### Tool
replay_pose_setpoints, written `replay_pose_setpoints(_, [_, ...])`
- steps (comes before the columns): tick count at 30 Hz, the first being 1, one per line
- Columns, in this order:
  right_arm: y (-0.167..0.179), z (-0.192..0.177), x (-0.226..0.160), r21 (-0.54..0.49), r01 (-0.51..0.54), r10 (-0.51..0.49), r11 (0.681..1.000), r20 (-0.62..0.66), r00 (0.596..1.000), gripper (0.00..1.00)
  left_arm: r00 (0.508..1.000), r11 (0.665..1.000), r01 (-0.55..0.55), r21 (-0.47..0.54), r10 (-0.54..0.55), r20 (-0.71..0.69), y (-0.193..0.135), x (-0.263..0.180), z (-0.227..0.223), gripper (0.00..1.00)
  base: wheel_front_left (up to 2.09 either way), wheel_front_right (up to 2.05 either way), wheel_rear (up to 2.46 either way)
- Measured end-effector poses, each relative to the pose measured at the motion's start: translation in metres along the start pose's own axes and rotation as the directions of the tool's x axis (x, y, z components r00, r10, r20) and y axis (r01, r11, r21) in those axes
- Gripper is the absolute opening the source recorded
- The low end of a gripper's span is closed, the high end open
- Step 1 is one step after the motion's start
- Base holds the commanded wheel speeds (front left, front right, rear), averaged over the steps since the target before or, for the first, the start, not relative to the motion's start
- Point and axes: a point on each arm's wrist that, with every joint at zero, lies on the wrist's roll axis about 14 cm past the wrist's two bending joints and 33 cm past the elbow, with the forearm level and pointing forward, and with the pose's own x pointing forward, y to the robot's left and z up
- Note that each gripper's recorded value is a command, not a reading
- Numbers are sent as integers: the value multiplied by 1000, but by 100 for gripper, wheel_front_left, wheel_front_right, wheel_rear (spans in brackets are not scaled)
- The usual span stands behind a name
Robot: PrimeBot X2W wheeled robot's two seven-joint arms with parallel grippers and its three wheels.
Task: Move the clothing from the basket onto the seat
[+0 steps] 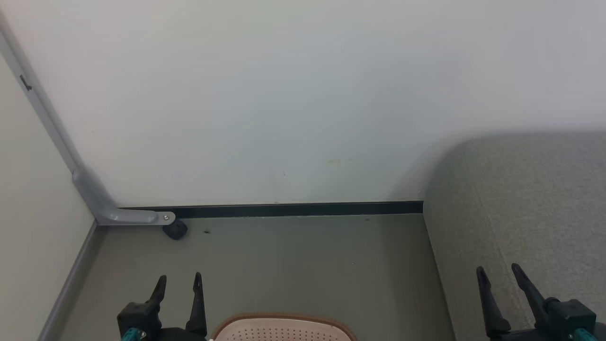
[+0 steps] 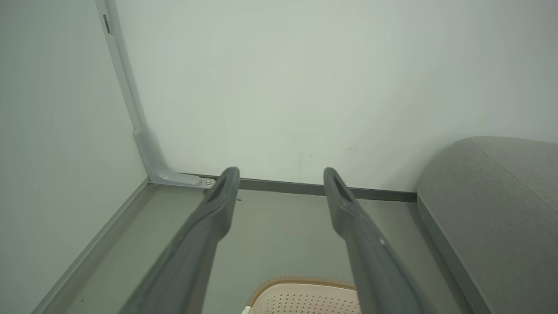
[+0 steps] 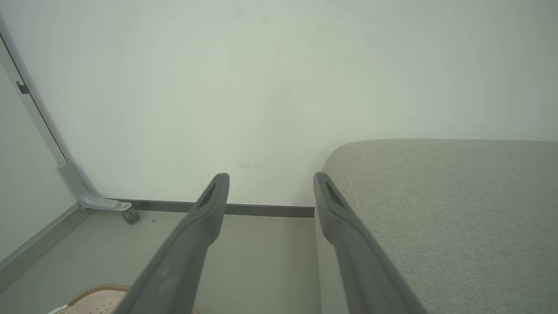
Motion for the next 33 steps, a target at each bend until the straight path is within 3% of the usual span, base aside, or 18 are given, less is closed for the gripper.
replay_pose_setpoints(22, [-5, 2, 1, -8, 16, -16, 1000, 8, 1000, 100, 999, 999, -41, -16, 41, -30, 9, -2, -10, 100, 0, 0, 0])
replay_pose_setpoints(33, [-6, 6, 4, -10, 19, -18, 1000, 22, 1000, 100, 993, 1000, -15, -16, 13, -119, -3, -6, -40, 100, 0, 0, 0])
